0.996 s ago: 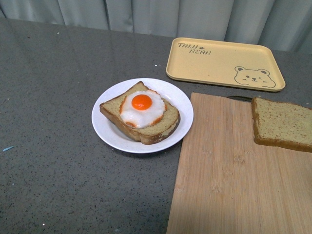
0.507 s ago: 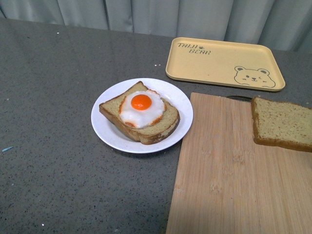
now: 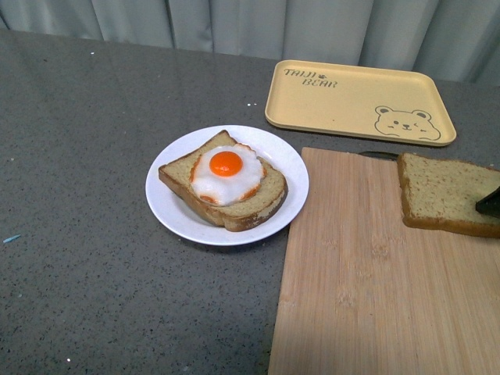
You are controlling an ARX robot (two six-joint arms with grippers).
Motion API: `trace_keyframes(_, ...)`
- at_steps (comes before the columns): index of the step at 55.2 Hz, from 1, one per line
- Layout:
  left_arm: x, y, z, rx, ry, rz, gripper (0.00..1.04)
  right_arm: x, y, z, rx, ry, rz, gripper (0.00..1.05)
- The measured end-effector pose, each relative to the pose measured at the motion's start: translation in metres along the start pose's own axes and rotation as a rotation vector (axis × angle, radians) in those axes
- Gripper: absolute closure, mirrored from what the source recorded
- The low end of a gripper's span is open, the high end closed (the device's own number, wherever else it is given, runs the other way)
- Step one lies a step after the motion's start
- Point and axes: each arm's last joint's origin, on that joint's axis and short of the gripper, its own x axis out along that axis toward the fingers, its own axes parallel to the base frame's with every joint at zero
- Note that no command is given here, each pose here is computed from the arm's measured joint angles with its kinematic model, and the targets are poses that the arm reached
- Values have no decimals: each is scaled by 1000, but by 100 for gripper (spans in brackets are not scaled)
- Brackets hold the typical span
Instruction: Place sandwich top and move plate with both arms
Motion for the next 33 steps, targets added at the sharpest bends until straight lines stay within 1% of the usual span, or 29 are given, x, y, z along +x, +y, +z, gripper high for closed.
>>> trace_keyframes(8,0,0,0,0,0,0,7,4,4,5,2,-3,7,40)
trace_keyframes(12,0,0,0,0,0,0,7,4,6,6,7,-5,10,52)
trace_keyframes(20,0,0,0,0,0,0,7,3,8,6,14,-6,16,67)
trace_keyframes(23,0,0,0,0,0,0,7,1,9,7,16,-7,19,75)
trace_keyframes(26,0,0,0,0,0,0,7,-1,10,7,22,-11,22,81)
trace_keyframes(28,0,0,0,0,0,0,7,-5,12,7,31,-18,26,88)
trace_keyframes(33,0,0,0,0,0,0,7,-13,18,7,46,-42,51,98)
